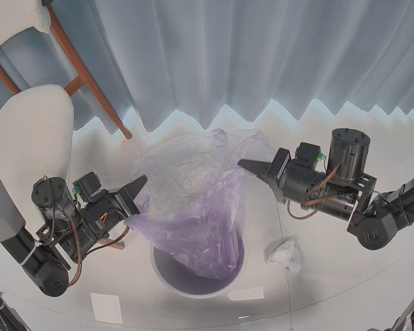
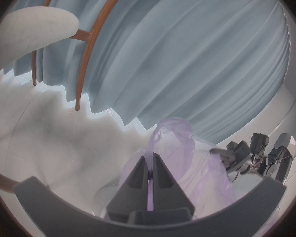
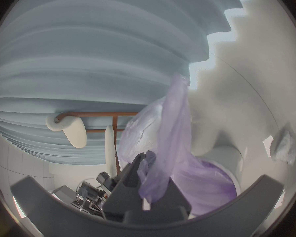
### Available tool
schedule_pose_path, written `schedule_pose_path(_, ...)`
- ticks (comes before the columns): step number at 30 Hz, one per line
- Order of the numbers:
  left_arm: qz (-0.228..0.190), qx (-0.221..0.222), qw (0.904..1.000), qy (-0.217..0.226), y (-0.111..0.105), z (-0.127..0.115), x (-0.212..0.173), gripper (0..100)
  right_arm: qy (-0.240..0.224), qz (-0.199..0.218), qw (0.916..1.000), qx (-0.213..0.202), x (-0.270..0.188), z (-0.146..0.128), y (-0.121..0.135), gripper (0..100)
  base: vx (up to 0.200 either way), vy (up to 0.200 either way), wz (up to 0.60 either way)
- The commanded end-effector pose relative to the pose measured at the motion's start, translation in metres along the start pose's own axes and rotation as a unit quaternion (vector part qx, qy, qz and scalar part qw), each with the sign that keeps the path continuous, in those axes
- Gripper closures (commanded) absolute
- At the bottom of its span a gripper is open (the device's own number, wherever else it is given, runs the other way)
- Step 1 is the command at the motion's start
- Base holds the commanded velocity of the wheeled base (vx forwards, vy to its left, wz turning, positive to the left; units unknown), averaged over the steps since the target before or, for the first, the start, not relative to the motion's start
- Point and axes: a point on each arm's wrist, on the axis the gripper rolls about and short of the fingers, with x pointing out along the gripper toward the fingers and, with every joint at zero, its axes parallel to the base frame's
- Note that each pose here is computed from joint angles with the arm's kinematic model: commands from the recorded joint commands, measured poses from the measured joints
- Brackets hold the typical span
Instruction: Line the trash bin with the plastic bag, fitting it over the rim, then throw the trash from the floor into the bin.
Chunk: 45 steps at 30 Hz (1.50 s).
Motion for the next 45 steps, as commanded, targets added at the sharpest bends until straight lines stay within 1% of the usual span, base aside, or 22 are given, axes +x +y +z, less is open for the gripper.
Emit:
schedule_pose_path(1, 0.032, -0.002, 0.9995, 0.005, 0.019, -0.006, 0.011, 100, -0.019, -0.001, 0.9998, -0.001, 0.025, 0.022, -0.019, 100, 0.0, 0.0, 0.0)
schedule_pose_path(4, 0.039, -0.004, 0.9991, 0.016, 0.023, -0.012, 0.013, 100, -0.018, -0.008, 0.9998, 0.002, 0.036, 0.022, -0.03, 100, 0.0, 0.0, 0.0)
schedule_pose_path(5, 0.043, -0.005, 0.9988, 0.022, 0.025, -0.016, 0.014, 100, -0.015, -0.017, 0.9997, 0.005, 0.04, 0.021, -0.039, 100, 0.0, 0.0, 0.0)
schedule_pose_path(6, 0.044, -0.005, 0.9987, 0.024, 0.026, -0.017, 0.014, 100, -0.014, -0.018, 0.9997, 0.005, 0.041, 0.02, -0.04, 100, 0.0, 0.0, 0.0)
schedule_pose_path(7, 0.048, -0.006, 0.9983, 0.031, 0.028, -0.02, 0.014, 100, -0.011, -0.027, 0.9996, 0.007, 0.045, 0.017, -0.048, 100, 0.0, 0.0, 0.0)
schedule_pose_path(10, 0.058, -0.007, 0.9974, 0.042, 0.034, -0.026, 0.016, 100, -0.007, -0.043, 0.999, 0.007, 0.046, 0.015, -0.06, 100, 0.0, 0.0, 0.0)
schedule_pose_path(14, 0.067, -0.008, 0.9966, 0.046, 0.039, -0.029, 0.017, 100, -0.004, -0.051, 0.9987, 0.009, 0.045, 0.013, -0.065, 100, 0.0, 0.0, 0.0)
schedule_pose_path(15, 0.083, -0.007, 0.9947, 0.059, 0.045, -0.033, 0.017, 100, -0.002, -0.062, 0.998, 0.012, 0.041, 0.012, -0.071, 100, 0.0, 0.0, 0.0)
schedule_pose_path(19, 0.115, -0.001, 0.9908, 0.071, 0.05, -0.037, 0.016, 100, 0.001, -0.073, 0.9972, 0.017, 0.035, 0.01, -0.075, 100, 0.0, 0.0, 0.0)
schedule_pose_path(23, 0.133, -0.002, 0.9884, 0.074, 0.054, -0.038, 0.011, 100, 0.005, -0.086, 0.996, 0.024, 0.021, 0.007, -0.077, 100, 0.0, 0.0, 0.0)
schedule_pose_path(26, 0.136, -0.003, 0.9876, 0.077, 0.055, -0.039, 0.008, 100, 0.006, -0.093, 0.9952, 0.029, 0.012, 0.005, -0.078, 100, 0.0, 0.0, 0.0)
schedule_pose_path(32, 0.147, -0.005, 0.9852, 0.088, 0.059, -0.042, 0.001, 100, 0.001, -0.099, 0.9946, 0.033, -0.001, -0.003, -0.091, 100, 0.0, 0.0, 0.0)
schedule_pose_path(36, 0.149, -0.007, 0.9845, 0.092, 0.06, -0.043, -0.001, 100, -0.001, -0.095, 0.9949, 0.032, -0.003, -0.004, -0.09, 100, 0.0, 0.0, 0.0)
schedule_pose_path(42, 0.178, -0.024, 0.9774, 0.112, 0.069, -0.046, -0.024, 100, 0.007, -0.107, 0.9936, 0.037, -0.016, -0.012, -0.091, 100, 0.0, 0.0, 0.0)
schedule_pose_path(45, 0.174, -0.027, 0.9785, 0.108, 0.069, -0.046, -0.026, 100, 0.011, -0.112, 0.9928, 0.04, -0.018, -0.015, -0.093, 100, 0.0, 0.0, 0.0)
